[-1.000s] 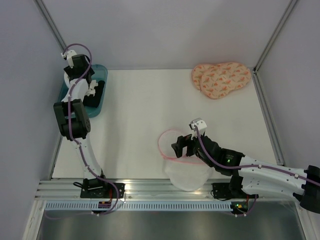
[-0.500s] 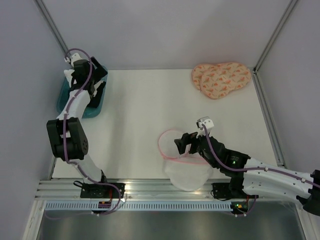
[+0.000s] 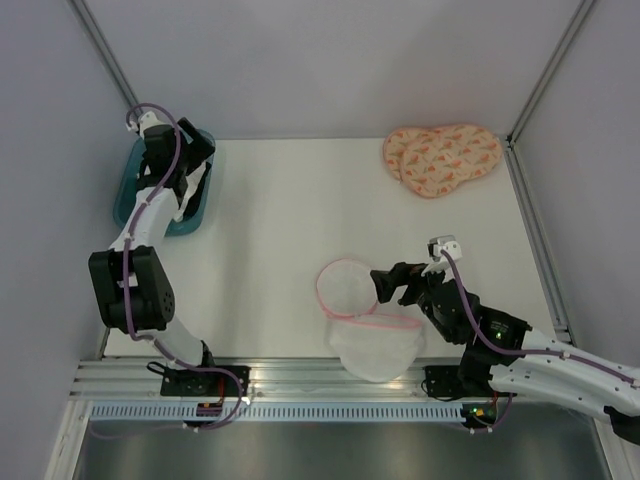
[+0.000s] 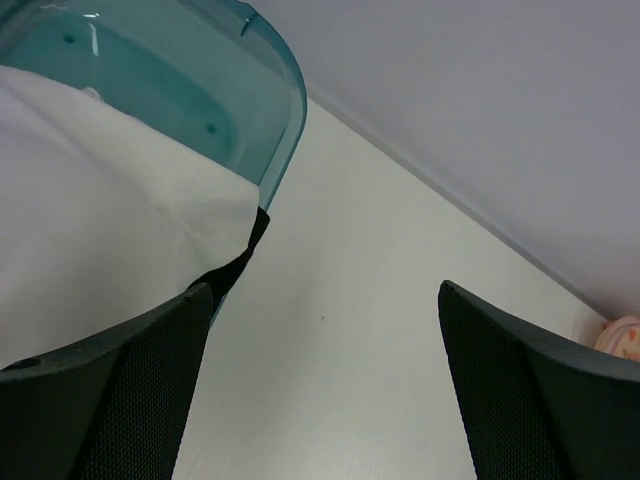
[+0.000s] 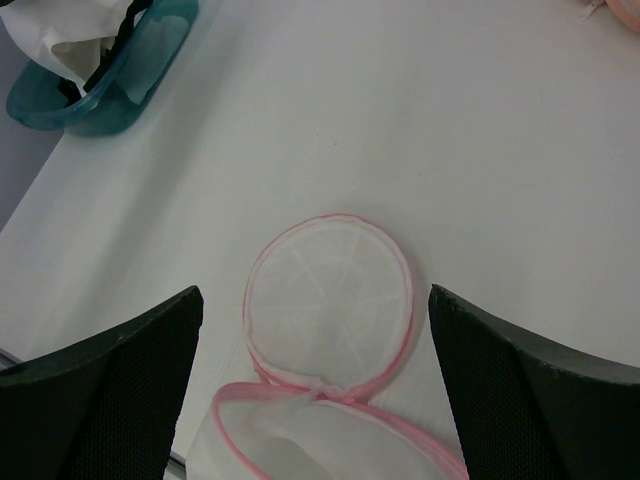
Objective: Unzip the laundry bag and remove the bra
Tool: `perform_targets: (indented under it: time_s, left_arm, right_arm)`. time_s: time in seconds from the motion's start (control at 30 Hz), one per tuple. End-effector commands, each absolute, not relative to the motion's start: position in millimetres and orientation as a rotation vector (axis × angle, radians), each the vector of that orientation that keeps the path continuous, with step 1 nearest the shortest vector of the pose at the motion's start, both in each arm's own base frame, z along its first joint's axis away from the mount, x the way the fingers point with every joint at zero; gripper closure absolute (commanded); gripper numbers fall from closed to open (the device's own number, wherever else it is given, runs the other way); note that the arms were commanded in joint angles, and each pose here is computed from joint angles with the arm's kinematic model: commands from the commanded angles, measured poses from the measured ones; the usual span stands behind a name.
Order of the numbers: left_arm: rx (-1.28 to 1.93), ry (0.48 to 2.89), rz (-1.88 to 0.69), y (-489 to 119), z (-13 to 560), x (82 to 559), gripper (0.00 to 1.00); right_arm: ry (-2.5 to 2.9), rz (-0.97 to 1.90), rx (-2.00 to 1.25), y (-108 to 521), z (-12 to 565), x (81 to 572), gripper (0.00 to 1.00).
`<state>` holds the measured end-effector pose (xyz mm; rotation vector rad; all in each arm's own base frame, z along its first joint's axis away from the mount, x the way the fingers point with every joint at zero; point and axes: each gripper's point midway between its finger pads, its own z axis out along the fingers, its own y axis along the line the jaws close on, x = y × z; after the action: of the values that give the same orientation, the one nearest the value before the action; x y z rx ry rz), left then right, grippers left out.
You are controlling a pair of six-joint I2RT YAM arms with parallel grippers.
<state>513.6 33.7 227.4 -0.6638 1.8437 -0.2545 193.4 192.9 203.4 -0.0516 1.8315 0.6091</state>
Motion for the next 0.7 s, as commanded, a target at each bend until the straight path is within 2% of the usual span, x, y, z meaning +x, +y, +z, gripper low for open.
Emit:
perform_targets:
  time_s: [0.0, 0.2, 0.3, 0.37, 0.4, 0.43, 0.47, 0.67]
  left_arm:
    - [-0.611, 1.828, -0.420, -0.4, 247.4, 505.3, 0.04]
    - [-0.650, 1.829, -0.483, -19.4, 241.9, 472.2, 0.10]
    - [-0.684, 1.824, -0.464, -18.4, 239.1, 451.4, 0.19]
    - [-0.772, 1.819, -0.361, 2.8, 223.4, 444.0, 0.43]
    - [-0.796, 1.823, -0.316, 10.6, 218.5, 442.8, 0.61]
    - [-0.816, 1.850, -0.282, 15.6, 209.9, 438.8, 0.91]
    - [-0.845, 1.868, -0.252, 20.1, 201.2, 437.5, 0.98]
    - [-1.029, 1.860, -0.077, 55.6, 162.0, 413.6, 0.98]
  right_arm:
    - [1.856, 0.577, -0.035, 190.3, 192.7, 195.1, 0.02]
    - [1.882, 0.576, -0.079, 200.9, 189.2, 195.0, 0.02]
    - [1.883, 0.577, -0.083, 202.0, 187.3, 195.4, 0.02]
    - [1.887, 0.593, -0.091, 204.8, 186.5, 193.8, 0.02]
    - [1.891, 0.592, -0.095, 204.8, 184.3, 193.4, 0.02]
    - [1.895, 0.595, -0.097, 205.0, 182.9, 192.6, 0.02]
    - [1.898, 0.595, -0.095, 204.7, 181.2, 192.3, 0.02]
    - [1.895, 0.589, -0.081, 197.4, 179.6, 190.6, 0.02]
